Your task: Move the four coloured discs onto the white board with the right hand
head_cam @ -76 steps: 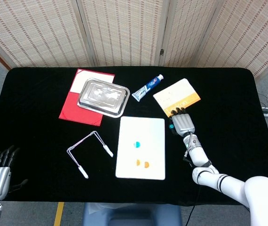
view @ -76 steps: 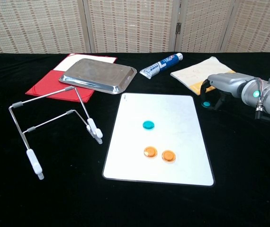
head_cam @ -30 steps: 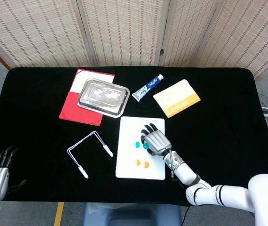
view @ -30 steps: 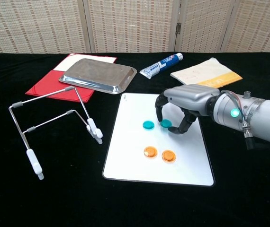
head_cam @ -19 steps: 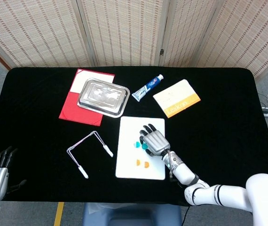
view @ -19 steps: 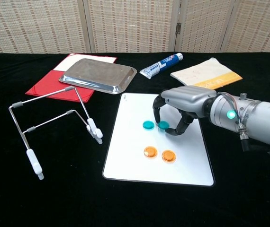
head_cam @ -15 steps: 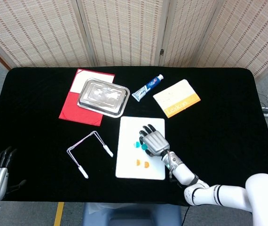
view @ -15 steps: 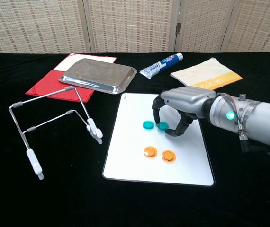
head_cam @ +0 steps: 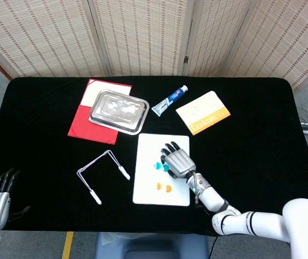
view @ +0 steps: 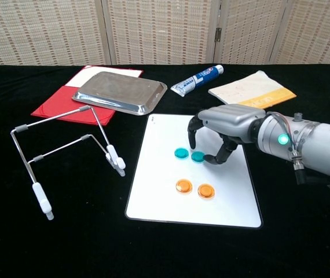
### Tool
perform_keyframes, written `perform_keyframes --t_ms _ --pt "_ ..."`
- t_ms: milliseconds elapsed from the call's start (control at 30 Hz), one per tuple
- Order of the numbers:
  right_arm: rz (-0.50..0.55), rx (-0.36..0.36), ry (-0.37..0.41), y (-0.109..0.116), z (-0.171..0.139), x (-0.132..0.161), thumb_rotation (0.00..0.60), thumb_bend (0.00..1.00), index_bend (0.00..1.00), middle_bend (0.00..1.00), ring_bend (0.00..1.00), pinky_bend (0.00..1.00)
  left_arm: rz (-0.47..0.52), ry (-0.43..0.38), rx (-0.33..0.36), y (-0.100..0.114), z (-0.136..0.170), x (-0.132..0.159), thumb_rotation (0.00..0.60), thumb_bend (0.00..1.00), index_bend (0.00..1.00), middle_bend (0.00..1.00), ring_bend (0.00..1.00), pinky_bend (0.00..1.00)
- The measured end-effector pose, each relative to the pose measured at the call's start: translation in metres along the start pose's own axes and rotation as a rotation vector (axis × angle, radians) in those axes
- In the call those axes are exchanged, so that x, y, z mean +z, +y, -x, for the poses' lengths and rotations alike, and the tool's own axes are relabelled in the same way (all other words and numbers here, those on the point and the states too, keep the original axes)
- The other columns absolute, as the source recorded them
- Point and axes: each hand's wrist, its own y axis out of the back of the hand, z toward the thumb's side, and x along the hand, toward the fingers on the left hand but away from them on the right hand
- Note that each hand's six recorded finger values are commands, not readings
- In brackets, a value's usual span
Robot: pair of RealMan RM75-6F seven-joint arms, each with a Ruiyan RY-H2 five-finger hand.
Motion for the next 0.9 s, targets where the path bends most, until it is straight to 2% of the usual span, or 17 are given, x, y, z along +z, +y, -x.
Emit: perform_keyframes --t_ms 67,233,400,633,900 --pt "0.012 -0.014 -0.005 0.004 -0.001 -0.002 0.6 0.46 0.39 0.19 0.0 0.0 0.0 0.001 0.002 0.001 0.0 0.0 0.6 0.14 0.07 0.0 0.05 0.0" --pt "0.021 -0.076 -0.03 0.021 -0.011 -0.016 0.6 0.46 0.27 0.16 0.0 0.0 -0.001 -0.004 0.01 0.004 -0.002 0.001 0.6 0.14 0.07 0.0 0.05 0.0" --pt "0.033 -0.178 -0.094 0.044 -0.041 -0.047 0.6 0.46 0.15 0.11 0.0 0.0 0.002 -0.013 0.014 0.005 -0.005 0.005 0.6 0.14 0.07 0.0 0.05 0.0" --pt "0.048 -0.31 -0.222 0.061 -0.115 -0.105 0.6 0.46 0.02 0.02 0.0 0.0 0.003 -0.032 0.024 0.008 -0.008 0.013 0.6 0.14 0.07 0.0 0.05 0.0" --pt "0.089 -0.419 -0.334 0.056 -0.21 -0.145 0.6 0.46 0.0 0.0 0.0 0.0 0.0 -0.063 0.038 0.014 -0.011 0.026 0.6 0.14 0.07 0.0 0.05 0.0"
